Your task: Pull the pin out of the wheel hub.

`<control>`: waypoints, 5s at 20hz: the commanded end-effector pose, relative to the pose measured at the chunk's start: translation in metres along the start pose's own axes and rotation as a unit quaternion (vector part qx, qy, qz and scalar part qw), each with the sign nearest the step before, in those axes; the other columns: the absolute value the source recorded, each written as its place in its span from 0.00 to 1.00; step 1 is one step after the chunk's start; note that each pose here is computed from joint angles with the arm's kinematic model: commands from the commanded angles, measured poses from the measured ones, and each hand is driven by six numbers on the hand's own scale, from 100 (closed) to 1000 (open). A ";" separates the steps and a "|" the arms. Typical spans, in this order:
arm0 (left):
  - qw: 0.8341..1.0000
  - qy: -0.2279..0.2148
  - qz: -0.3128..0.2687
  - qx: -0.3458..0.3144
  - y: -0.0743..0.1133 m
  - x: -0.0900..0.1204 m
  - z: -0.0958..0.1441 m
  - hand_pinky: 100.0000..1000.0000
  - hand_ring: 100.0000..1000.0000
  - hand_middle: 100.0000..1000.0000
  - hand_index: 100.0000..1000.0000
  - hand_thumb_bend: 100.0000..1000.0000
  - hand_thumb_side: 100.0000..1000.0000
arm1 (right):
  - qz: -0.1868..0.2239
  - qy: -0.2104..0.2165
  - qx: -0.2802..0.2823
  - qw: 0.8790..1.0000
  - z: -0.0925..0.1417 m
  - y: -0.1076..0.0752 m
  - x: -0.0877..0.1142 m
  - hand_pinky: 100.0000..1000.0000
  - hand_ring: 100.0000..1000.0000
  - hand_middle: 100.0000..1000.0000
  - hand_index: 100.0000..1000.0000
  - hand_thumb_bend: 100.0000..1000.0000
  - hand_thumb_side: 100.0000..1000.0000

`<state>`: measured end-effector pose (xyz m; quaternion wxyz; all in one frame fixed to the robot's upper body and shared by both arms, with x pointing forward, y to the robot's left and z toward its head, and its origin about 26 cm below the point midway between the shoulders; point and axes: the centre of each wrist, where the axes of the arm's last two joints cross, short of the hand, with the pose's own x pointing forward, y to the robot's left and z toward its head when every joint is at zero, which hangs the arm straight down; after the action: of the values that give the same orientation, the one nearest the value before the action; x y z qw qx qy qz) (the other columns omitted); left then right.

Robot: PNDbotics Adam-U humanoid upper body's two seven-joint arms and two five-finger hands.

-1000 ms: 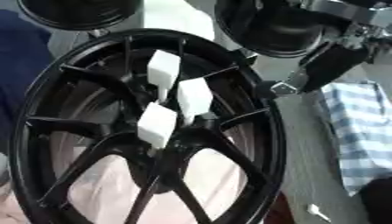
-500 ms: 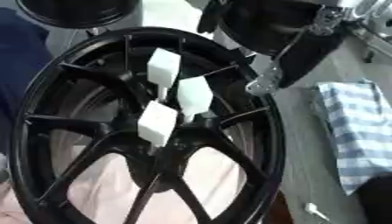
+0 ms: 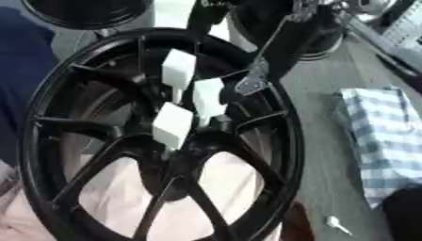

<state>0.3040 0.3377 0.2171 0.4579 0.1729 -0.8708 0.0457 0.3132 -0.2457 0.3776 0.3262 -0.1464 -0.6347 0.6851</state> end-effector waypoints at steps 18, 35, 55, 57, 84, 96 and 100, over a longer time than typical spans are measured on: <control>1.000 -0.006 0.002 -0.001 0.001 0.004 -0.002 0.71 0.61 0.53 0.68 0.00 0.77 | -0.049 0.062 -0.020 0.997 0.013 0.008 -0.019 0.80 0.73 0.56 0.69 0.57 0.10; 1.000 -0.005 0.006 -0.002 0.000 0.004 -0.002 0.71 0.61 0.53 0.68 0.00 0.78 | -0.069 0.085 -0.030 0.994 0.003 0.022 -0.023 0.80 0.74 0.57 0.70 0.57 0.11; 1.000 0.000 0.009 -0.004 -0.001 0.003 -0.001 0.71 0.60 0.53 0.68 0.00 0.79 | -0.061 0.080 -0.009 0.995 -0.009 0.028 -0.024 0.79 0.74 0.57 0.71 0.57 0.09; 1.000 0.000 0.010 -0.005 -0.001 0.003 0.000 0.71 0.60 0.53 0.68 0.00 0.79 | -0.058 0.081 -0.004 0.995 -0.010 0.029 -0.025 0.79 0.73 0.57 0.71 0.57 0.09; 1.000 0.004 0.009 -0.008 -0.001 0.001 0.001 0.71 0.60 0.53 0.68 0.00 0.80 | -0.062 0.066 -0.010 0.996 -0.002 0.032 -0.019 0.70 0.47 0.29 0.49 0.00 0.00; 1.000 0.004 0.003 -0.007 0.001 0.001 0.001 0.72 0.60 0.53 0.68 0.00 0.80 | -0.008 0.075 -0.061 0.995 0.025 -0.013 -0.011 0.68 0.44 0.24 0.46 0.07 0.00; 1.000 0.004 0.002 -0.005 0.002 0.001 0.001 0.72 0.60 0.53 0.68 0.00 0.80 | -0.007 0.086 -0.104 0.991 0.044 -0.025 -0.015 0.68 0.44 0.24 0.45 0.07 0.00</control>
<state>0.3047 0.3357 0.2092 0.4743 0.1598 -0.8642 0.0506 0.3125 -0.2782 0.3879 0.3751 -0.2053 -0.6657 0.6116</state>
